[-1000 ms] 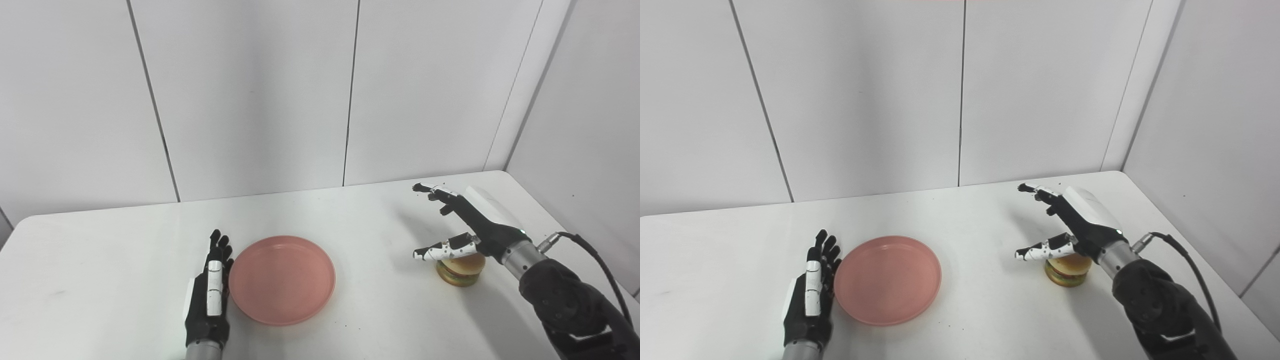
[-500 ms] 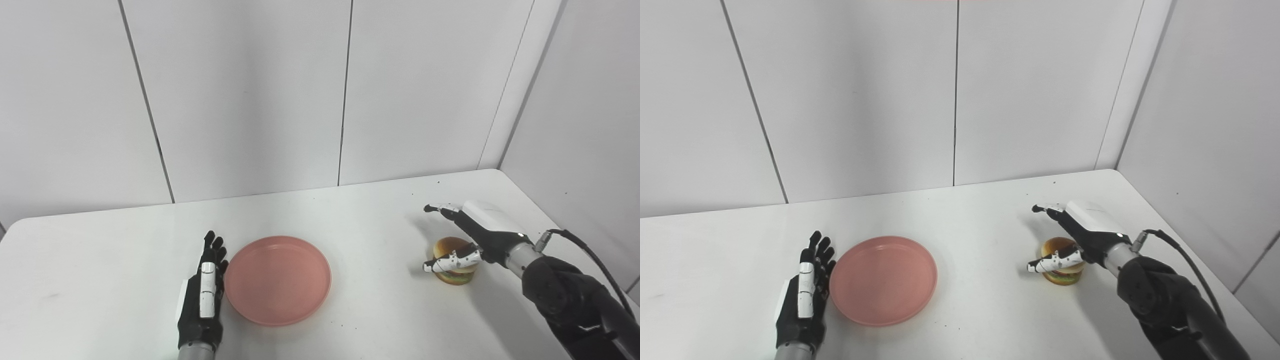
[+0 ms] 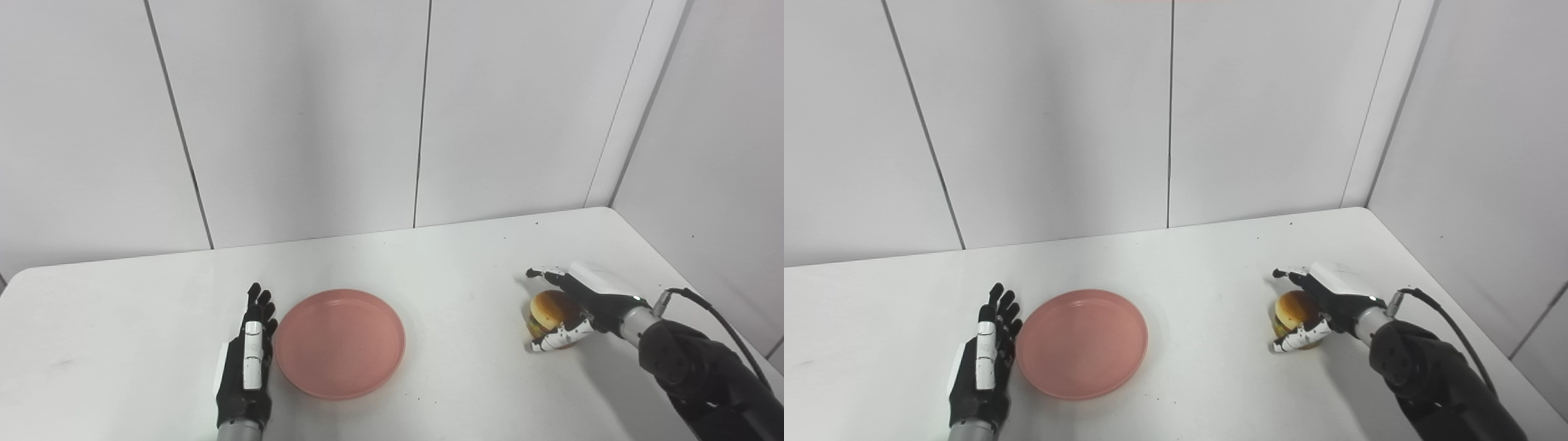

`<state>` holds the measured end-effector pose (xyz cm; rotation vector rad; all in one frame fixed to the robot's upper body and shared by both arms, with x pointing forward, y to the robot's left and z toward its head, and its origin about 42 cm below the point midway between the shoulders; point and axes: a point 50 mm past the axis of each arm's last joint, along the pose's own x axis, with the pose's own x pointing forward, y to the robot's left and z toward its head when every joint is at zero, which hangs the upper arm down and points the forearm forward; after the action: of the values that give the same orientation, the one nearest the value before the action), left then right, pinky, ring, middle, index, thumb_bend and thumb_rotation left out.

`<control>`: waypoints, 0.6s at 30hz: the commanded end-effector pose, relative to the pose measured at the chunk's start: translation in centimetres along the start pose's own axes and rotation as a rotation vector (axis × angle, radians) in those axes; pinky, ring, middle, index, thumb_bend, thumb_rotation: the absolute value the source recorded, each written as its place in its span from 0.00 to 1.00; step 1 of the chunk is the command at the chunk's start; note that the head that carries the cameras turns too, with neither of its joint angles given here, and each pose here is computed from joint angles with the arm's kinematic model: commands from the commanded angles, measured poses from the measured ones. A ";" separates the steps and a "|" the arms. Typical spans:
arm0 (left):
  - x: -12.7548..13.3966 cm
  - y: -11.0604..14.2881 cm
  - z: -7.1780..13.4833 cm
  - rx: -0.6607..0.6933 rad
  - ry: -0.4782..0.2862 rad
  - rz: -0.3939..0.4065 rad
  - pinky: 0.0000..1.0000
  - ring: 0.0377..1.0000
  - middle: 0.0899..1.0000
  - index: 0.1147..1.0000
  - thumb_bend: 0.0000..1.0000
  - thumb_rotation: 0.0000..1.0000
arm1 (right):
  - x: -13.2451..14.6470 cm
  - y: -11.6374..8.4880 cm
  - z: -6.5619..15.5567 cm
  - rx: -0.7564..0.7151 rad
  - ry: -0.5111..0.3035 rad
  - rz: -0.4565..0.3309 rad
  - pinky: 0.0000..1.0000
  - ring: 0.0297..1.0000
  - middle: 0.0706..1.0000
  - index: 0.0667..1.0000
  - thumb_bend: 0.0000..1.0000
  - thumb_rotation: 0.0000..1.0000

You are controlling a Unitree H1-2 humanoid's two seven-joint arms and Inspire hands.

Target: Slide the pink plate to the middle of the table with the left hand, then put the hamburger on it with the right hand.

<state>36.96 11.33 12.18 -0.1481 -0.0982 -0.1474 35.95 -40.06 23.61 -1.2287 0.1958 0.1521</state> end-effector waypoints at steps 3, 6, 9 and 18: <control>-1.6 1.1 -1.9 0.014 0.059 0.025 1.00 1.00 1.00 1.00 0.74 1.00 | 0.3 -1.9 0.3 0.020 -0.019 -0.063 0.87 0.93 0.92 0.83 0.79 0.10; -1.6 1.0 -1.9 0.011 0.068 0.033 1.00 1.00 1.00 1.00 0.75 1.00 | 0.5 -1.8 0.3 0.028 -0.033 -0.078 0.78 0.85 0.86 0.80 0.78 0.05; -1.7 1.0 -2.0 0.018 0.061 0.034 1.00 1.00 1.00 1.00 0.74 1.00 | 0.5 -1.8 0.2 0.004 -0.066 -0.111 0.64 0.71 0.77 0.76 0.77 0.01; -1.7 0.7 -1.9 0.015 0.066 0.034 1.00 1.00 1.00 1.00 0.75 1.00 | 0.8 -1.7 0.9 0.054 -0.113 -0.291 0.43 0.47 0.44 0.47 0.52 0.00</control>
<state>36.90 11.14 12.28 -0.1378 -0.0975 -0.1426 36.54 -39.64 22.72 -1.1714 0.0450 0.0241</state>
